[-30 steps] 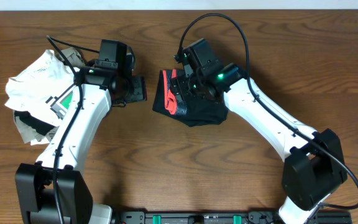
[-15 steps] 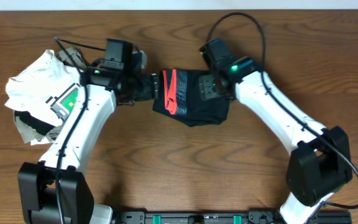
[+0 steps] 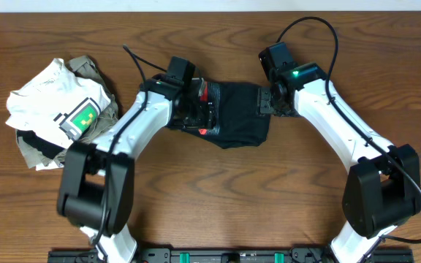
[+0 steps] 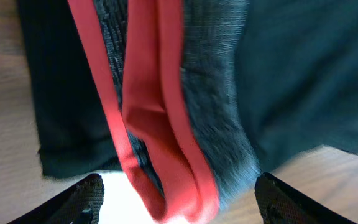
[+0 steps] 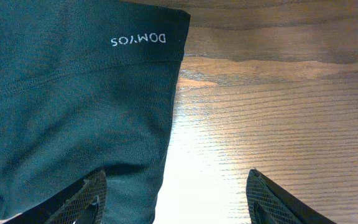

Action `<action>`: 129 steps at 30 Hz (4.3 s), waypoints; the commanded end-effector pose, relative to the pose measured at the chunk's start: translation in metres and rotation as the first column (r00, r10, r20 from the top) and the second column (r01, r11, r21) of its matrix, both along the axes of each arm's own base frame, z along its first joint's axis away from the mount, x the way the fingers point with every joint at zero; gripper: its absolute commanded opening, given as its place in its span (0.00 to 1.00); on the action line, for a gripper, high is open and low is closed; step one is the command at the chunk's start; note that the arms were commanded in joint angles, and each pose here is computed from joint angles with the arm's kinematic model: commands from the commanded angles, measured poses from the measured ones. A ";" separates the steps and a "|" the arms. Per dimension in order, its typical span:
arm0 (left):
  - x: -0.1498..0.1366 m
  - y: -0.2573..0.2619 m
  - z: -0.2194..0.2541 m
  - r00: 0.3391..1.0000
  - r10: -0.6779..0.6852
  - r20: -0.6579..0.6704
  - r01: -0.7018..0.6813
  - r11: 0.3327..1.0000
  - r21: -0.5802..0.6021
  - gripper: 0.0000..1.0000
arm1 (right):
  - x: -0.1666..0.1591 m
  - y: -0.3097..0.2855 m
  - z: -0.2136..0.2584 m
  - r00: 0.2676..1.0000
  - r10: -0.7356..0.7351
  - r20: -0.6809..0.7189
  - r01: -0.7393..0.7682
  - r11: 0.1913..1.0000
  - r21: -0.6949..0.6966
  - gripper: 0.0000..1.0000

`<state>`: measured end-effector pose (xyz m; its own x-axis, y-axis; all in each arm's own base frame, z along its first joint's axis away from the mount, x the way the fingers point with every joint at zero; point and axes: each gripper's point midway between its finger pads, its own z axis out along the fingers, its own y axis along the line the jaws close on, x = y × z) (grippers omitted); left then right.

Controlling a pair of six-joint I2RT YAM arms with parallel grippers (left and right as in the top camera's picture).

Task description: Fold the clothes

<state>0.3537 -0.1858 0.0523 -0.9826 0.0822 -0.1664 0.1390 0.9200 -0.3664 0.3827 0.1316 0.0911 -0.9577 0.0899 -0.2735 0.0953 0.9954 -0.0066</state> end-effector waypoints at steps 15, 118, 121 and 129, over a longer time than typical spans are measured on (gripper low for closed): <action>0.005 -0.007 0.043 0.995 -0.023 0.094 0.031 0.996 -0.088 0.06 | -0.001 -0.005 -0.001 1.000 -0.025 0.002 0.025 1.000 -0.016 0.66; -0.040 0.112 -0.065 0.865 0.408 -0.291 -0.286 0.878 0.383 0.47 | -0.029 0.018 -0.017 0.959 0.262 -0.111 -0.251 0.963 0.103 0.58; -0.035 0.110 -0.064 0.879 0.387 -0.277 -0.274 0.887 0.372 0.47 | -0.030 0.017 -0.017 0.959 0.259 -0.117 -0.248 0.964 0.100 0.58; -0.027 0.085 -0.065 0.937 0.252 -0.241 -0.172 0.936 0.309 0.48 | -0.031 0.012 -0.018 0.960 0.251 -0.126 -0.242 0.967 0.078 0.56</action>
